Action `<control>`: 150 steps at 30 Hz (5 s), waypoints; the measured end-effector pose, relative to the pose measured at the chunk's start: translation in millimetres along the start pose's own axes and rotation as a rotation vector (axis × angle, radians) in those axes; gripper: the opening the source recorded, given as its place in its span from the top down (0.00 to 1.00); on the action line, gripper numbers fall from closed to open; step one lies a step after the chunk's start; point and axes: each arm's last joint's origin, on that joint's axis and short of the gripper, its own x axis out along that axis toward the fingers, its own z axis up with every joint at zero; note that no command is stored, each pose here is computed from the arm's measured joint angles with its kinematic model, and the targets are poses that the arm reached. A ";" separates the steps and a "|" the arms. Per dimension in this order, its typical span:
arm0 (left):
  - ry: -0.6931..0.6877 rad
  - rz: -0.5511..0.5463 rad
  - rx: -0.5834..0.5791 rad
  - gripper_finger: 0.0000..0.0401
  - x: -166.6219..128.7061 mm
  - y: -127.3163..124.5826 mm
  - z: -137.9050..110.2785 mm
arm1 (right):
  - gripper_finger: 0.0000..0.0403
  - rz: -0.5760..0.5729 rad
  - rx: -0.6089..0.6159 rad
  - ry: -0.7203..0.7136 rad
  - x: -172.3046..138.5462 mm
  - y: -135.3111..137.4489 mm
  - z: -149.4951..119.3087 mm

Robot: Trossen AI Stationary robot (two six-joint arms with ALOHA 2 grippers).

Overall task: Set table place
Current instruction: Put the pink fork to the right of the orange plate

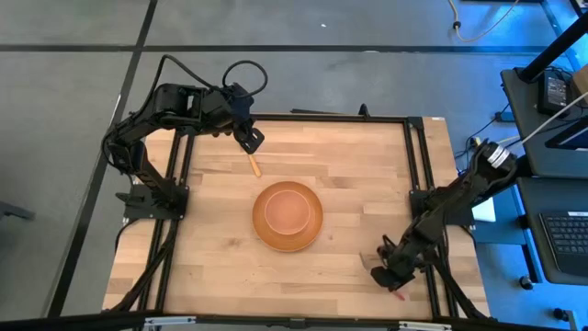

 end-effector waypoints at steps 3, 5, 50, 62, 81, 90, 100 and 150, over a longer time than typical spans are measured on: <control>0.000 0.000 -0.001 0.84 0.0 0.0 0.0 | 0.75 -0.040 0.005 0.053 3.2 -0.7 1.3; 0.000 0.000 -0.001 0.84 0.0 0.0 0.0 | 0.75 -0.023 0.000 0.067 2.6 1.8 1.7; -0.001 -0.001 -0.002 0.84 0.0 -0.1 0.1 | 0.81 0.113 -0.274 0.042 -16.3 16.2 7.1; -0.001 -0.001 -0.002 0.84 0.0 -0.1 0.1 | 0.82 0.148 -0.310 -0.115 -17.2 16.6 11.5; -0.001 0.000 -0.033 0.84 0.1 0.1 0.2 | 0.82 -0.277 -0.335 -0.415 -75.9 53.1 -32.9; -0.002 0.001 -0.034 0.84 0.1 0.1 0.2 | 0.82 -0.307 -0.320 -0.347 -70.8 52.7 -32.7; -0.003 0.003 -0.034 0.84 0.1 0.1 0.2 | 0.82 -0.288 -0.341 -0.471 -71.9 53.8 -29.4; -0.002 0.002 -0.035 0.84 0.1 -0.1 0.2 | 0.61 -0.494 -0.365 -0.300 9.3 32.4 -22.6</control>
